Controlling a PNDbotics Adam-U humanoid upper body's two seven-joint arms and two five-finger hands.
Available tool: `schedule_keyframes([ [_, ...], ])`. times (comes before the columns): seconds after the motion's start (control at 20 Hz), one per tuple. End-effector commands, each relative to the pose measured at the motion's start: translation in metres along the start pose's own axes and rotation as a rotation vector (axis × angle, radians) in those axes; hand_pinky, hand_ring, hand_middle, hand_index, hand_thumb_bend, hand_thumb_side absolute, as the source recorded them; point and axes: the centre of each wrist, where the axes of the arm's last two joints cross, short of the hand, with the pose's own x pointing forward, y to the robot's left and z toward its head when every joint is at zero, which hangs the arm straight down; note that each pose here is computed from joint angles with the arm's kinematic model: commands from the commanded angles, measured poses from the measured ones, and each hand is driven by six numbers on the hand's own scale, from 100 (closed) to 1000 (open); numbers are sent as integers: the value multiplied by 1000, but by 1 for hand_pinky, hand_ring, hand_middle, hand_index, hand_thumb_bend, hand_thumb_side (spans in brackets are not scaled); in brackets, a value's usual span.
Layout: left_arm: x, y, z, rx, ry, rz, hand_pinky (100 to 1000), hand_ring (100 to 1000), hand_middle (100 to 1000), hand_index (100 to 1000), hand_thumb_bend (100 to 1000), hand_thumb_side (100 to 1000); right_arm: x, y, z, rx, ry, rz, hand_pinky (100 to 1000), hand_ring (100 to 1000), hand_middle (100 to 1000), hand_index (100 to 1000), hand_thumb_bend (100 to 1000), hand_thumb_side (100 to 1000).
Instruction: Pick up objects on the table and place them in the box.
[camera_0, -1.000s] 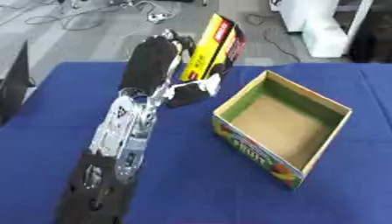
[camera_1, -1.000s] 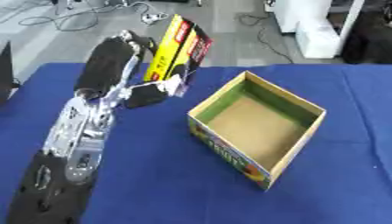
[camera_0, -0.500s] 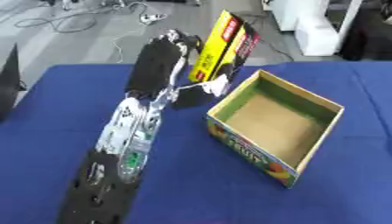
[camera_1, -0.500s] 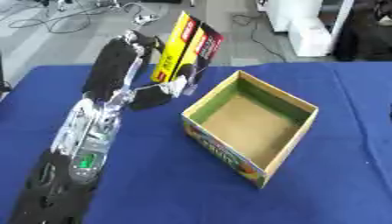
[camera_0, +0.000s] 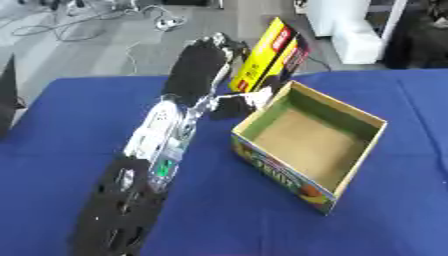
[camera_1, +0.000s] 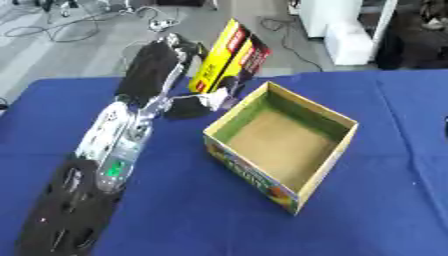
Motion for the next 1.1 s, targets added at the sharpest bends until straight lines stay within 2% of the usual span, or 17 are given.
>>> schedule_keyframes([
  [0.05, -1, 0, -10, 8, -49, -5, 100, 100, 153, 245, 100, 695, 8, -1, -8, 34, 2, 15, 142, 298, 384, 479, 100, 1000],
  [0.3, 0, -17, -18, -20, -79, 13, 100, 100, 153, 245, 100, 697, 8, -1, -9, 36, 2, 10, 141, 298, 384, 479, 100, 1000],
  [0.5, 1, -39, -21, -73, -81, 37, 100, 100, 154, 319, 100, 699, 8, -1, -9, 36, 1, 8, 141, 298, 384, 479, 100, 1000],
  [1.1, 2, -99, -22, -208, -69, 33, 100, 100, 165, 369, 100, 702, 7, -1, -10, 32, -3, -1, 141, 298, 384, 479, 100, 1000],
])
